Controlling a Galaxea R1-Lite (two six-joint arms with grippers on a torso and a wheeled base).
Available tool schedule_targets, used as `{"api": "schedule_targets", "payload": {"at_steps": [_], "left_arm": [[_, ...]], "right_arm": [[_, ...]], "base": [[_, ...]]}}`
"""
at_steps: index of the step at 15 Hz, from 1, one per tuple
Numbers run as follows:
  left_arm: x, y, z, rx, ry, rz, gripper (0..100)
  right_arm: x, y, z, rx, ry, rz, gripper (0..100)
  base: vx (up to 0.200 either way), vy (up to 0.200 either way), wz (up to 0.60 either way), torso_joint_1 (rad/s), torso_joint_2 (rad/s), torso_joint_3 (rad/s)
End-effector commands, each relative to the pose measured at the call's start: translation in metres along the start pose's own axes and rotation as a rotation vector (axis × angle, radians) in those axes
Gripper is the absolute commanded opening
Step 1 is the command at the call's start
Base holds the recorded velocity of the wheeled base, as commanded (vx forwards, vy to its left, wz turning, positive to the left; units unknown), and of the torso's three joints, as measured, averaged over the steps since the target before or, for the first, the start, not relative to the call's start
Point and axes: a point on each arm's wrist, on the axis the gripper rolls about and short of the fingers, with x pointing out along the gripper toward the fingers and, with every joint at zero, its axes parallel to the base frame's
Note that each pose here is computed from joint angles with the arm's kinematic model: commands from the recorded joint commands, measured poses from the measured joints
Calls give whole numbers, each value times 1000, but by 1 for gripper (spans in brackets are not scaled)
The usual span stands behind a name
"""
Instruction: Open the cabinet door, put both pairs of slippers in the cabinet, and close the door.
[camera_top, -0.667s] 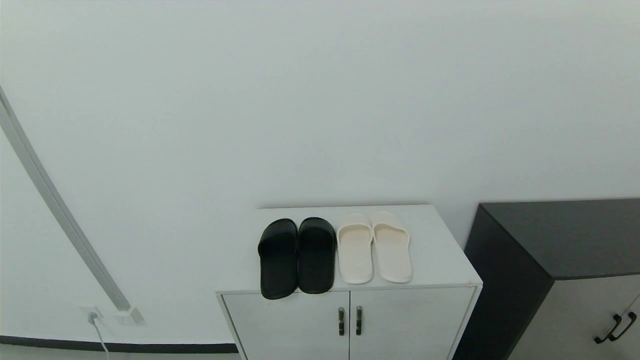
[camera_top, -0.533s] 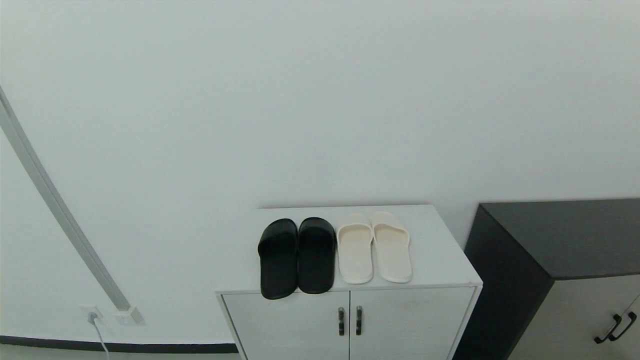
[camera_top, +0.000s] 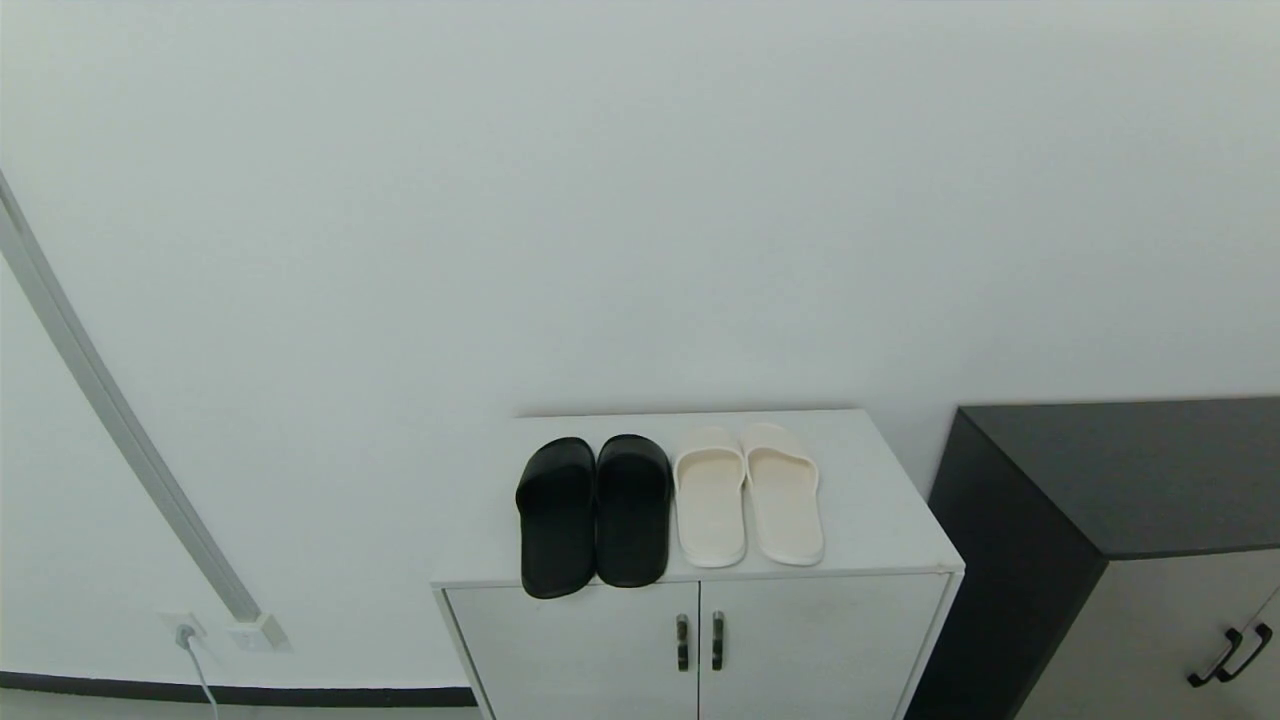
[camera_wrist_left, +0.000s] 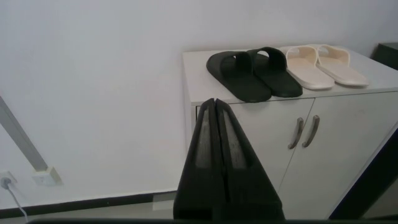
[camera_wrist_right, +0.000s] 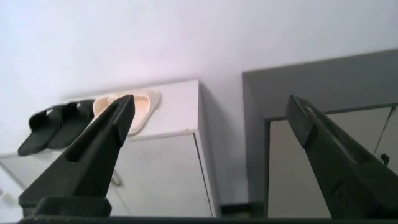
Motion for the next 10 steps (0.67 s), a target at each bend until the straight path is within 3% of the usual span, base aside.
{"api": "schedule_targets", "payload": {"at_steps": [1, 2, 6, 8, 10], "left_arm": [[0, 0, 0, 0, 1, 0, 0], [0, 0, 0, 0, 1, 0, 0], [0, 0, 0, 2, 1, 0, 0], [0, 0, 0, 2, 1, 0, 0], [0, 0, 0, 2, 1, 0, 0]], "right_arm": [[34, 3, 10, -50, 233, 49, 100], [48, 5, 9, -46, 300, 91, 100], [114, 19, 16, -51, 417, 216, 100], [145, 40, 17, -56, 437, 254, 100], [163, 74, 19, -22, 435, 287, 100]], "base": [[0, 0, 0, 0, 0, 0], [0, 0, 0, 0, 0, 0], [0, 0, 0, 0, 0, 0], [0, 0, 0, 0, 0, 0], [0, 0, 0, 0, 0, 0]]}}
